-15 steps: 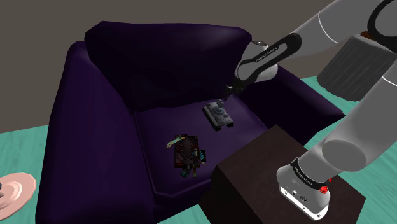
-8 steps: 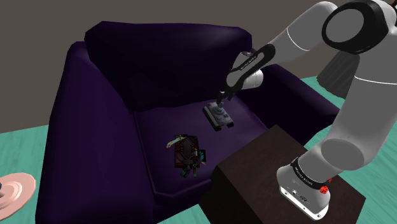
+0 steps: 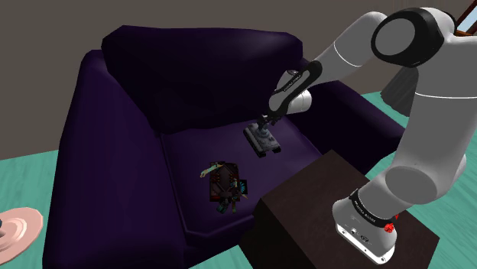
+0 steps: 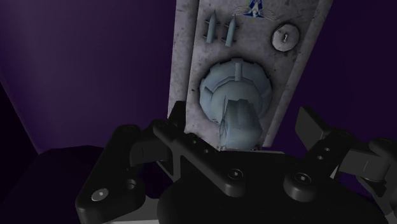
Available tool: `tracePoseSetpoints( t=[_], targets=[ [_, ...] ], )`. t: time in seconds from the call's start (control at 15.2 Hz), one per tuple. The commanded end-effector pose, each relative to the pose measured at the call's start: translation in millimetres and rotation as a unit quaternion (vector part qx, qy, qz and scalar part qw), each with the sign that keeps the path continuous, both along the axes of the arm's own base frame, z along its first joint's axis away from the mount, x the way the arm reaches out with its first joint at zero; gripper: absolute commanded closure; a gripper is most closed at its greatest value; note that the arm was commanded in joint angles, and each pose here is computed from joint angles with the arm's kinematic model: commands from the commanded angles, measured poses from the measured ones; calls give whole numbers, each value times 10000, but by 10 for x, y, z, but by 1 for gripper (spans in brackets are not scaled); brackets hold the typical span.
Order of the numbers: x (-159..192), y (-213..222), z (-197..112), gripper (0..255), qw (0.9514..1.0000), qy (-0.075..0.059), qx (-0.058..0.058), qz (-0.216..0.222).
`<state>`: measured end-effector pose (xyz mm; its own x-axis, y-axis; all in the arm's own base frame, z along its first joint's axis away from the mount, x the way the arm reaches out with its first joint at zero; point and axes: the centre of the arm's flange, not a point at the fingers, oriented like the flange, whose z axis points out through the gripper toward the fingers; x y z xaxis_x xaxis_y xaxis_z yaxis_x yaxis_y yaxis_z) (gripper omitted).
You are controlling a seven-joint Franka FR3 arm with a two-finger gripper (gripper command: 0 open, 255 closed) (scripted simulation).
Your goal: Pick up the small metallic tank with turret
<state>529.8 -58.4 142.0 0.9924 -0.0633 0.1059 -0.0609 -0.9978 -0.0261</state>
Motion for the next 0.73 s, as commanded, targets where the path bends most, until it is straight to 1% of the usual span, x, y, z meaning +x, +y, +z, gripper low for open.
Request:
tracePoseSetpoints(
  t=[0.0,0.59,0.66],
  targets=[
    [2,-1,-8,255,10000,-2,0,0],
    [2,-3,-9,255,10000,-2,0,0],
    [2,-3,44,255,10000,-2,0,0]
  ],
)
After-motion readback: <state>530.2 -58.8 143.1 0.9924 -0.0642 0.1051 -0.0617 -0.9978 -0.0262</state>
